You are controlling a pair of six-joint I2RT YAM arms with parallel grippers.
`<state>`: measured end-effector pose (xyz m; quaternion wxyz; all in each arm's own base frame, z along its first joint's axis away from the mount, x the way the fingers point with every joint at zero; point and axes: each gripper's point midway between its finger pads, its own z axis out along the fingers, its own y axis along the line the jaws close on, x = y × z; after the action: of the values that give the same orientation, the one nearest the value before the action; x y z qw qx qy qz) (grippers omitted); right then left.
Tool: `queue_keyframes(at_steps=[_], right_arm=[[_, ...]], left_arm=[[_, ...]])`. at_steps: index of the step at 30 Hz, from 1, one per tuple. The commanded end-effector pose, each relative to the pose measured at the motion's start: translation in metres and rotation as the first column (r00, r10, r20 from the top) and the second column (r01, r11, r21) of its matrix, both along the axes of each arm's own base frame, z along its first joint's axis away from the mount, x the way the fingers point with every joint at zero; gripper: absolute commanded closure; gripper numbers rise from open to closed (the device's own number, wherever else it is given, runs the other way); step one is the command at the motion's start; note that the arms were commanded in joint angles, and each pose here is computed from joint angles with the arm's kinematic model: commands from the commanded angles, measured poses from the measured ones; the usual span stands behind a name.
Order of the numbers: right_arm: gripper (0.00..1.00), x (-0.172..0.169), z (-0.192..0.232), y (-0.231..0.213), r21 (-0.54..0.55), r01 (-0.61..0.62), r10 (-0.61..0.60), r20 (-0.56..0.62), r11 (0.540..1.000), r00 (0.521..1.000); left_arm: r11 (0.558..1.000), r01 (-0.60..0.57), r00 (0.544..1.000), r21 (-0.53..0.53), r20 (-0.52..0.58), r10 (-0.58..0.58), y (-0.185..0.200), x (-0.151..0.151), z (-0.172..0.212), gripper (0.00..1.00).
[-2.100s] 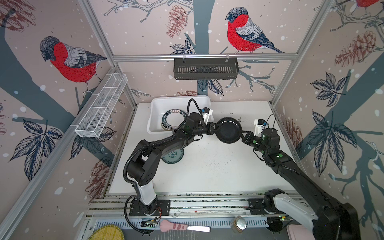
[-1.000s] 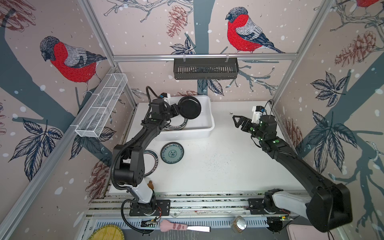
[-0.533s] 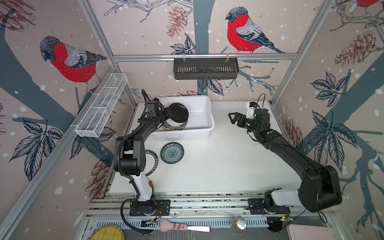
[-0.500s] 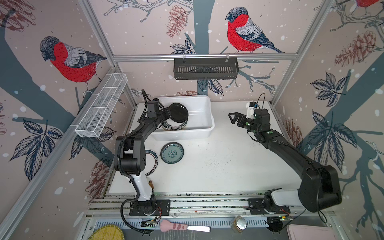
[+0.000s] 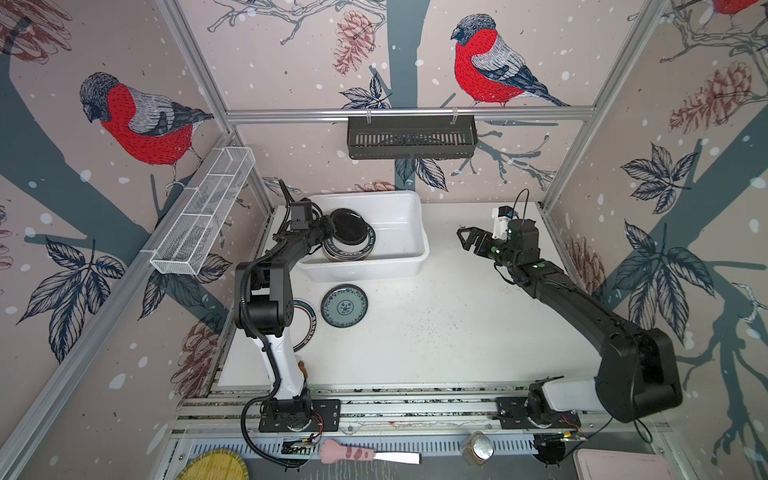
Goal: Place the plates into the plastic bin on the countertop
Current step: 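Lower the black plate into the bin onto the stack with the left gripper, then release the black plate while the right gripper reaches toward the blue-patterned plate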
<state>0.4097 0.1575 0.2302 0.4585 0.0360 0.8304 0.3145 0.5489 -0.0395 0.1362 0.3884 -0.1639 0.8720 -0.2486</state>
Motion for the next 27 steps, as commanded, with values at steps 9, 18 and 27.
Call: queue_keyframes(at_steps=[9,18,27], right_arm=[[0.00,-0.002,-0.003,0.003,0.018,-0.011,0.011,-0.012,1.000,1.000],[0.01,-0.007,-0.004,0.017,0.028,-0.063,0.064,-0.016,0.998,0.998],[0.01,-0.028,-0.005,0.053,0.009,-0.165,0.165,0.000,0.986,0.986]], left_arm=[[1.000,-0.021,0.999,0.011,0.044,0.020,0.005,0.001,0.011,0.03],[1.000,0.009,0.988,-0.001,0.153,-0.009,-0.004,-0.002,0.055,0.03],[0.999,0.041,0.963,0.001,0.267,-0.040,-0.018,-0.025,0.113,0.03]])
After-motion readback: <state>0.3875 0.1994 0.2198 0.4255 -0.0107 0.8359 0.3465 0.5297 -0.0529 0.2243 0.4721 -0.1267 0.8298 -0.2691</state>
